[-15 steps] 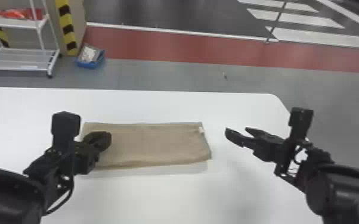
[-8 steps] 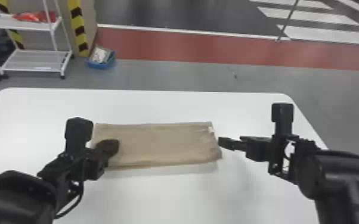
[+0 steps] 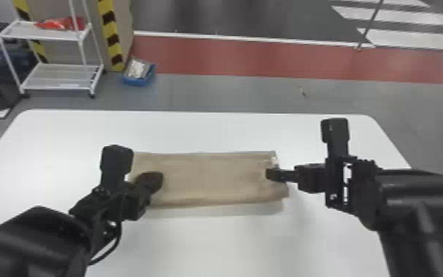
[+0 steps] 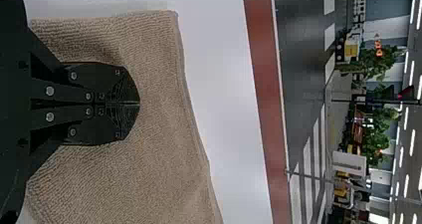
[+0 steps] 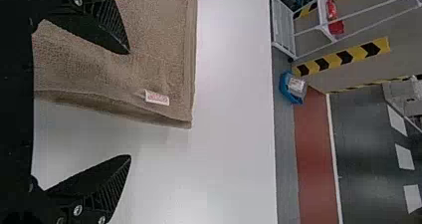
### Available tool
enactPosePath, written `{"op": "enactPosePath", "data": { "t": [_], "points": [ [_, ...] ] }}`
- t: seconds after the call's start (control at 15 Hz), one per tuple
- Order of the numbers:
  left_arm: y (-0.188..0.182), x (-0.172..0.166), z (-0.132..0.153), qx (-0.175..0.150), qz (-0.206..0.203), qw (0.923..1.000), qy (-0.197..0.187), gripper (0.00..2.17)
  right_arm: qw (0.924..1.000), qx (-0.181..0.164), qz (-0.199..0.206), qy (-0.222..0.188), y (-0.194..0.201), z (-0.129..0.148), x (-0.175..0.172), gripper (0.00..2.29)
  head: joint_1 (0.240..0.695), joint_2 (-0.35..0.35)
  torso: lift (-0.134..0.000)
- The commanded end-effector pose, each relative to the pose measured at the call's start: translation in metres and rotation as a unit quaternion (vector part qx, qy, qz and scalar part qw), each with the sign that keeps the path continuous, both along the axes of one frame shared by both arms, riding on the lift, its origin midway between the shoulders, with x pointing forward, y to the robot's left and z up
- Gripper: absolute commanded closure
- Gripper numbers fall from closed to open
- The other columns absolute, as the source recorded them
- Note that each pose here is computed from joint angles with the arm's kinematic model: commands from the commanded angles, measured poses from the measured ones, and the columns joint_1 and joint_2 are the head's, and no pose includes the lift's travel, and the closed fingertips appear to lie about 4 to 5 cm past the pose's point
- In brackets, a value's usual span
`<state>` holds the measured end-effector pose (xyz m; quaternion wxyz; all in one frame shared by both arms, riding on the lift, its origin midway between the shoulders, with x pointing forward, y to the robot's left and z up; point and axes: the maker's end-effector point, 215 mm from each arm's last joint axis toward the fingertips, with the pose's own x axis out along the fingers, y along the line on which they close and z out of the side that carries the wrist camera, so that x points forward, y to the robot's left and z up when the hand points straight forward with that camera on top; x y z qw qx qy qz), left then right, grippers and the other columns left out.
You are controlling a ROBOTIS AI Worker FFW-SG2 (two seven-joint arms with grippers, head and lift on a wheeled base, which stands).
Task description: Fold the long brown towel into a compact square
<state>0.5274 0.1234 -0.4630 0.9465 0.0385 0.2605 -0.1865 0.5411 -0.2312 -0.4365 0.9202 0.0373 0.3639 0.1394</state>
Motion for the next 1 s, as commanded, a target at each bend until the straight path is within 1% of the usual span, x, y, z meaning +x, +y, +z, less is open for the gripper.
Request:
{"op": "enactPosePath", "data": {
  "t": [0.0,0.13,0.2,0.27,0.4,0.53,0.73,0.8,0.87,0.93],
  "points": [
    [0.002,0.000,-0.003,0.001,0.001,1.0000,0.003,2.13,0.9998,-0.017,0.002,0.011,0.003,-0.010,0.005,0.19,0.695,-0.113,-0.124],
    [0.002,0.000,-0.004,0.002,0.001,1.0000,0.004,2.13,0.9994,-0.023,-0.010,0.022,-0.003,-0.019,0.007,0.19,0.695,-0.108,-0.124],
    [0.005,0.000,-0.006,0.004,0.002,1.0000,0.005,2.13,0.9995,-0.019,-0.010,0.022,-0.002,-0.018,0.010,0.21,0.695,-0.109,-0.124],
    [0.004,0.000,-0.005,0.003,0.002,1.0000,0.005,2.13,0.9994,-0.024,-0.007,0.024,-0.001,-0.019,0.010,0.21,0.695,-0.110,-0.124],
    [0.002,0.001,-0.004,0.002,0.001,1.0000,0.004,2.13,0.9996,-0.022,-0.002,0.019,0.006,-0.015,0.013,0.22,0.695,-0.109,-0.124],
    [0.003,0.003,-0.002,0.001,0.001,1.0000,0.003,2.13,0.9995,-0.020,0.004,0.025,0.013,-0.016,0.018,0.26,0.695,-0.102,-0.124],
    [0.002,0.002,-0.002,0.002,0.000,1.0000,0.003,2.13,0.9990,0.001,0.009,0.043,0.027,-0.023,0.020,0.29,0.695,-0.094,-0.124],
    [0.003,0.002,-0.003,0.002,0.000,1.0000,0.005,2.13,0.9983,0.005,0.008,0.058,0.029,-0.027,0.018,0.29,0.695,-0.090,-0.124],
    [0.005,-0.001,-0.008,0.007,0.000,0.9999,0.015,2.13,0.9978,0.007,0.008,0.066,0.029,-0.032,0.017,0.29,0.695,-0.082,-0.124],
    [0.006,-0.001,-0.008,0.007,0.001,0.9999,0.015,2.13,0.9976,0.013,0.010,0.067,0.031,-0.031,0.019,0.38,0.695,-0.080,-0.124]
  ]
}}
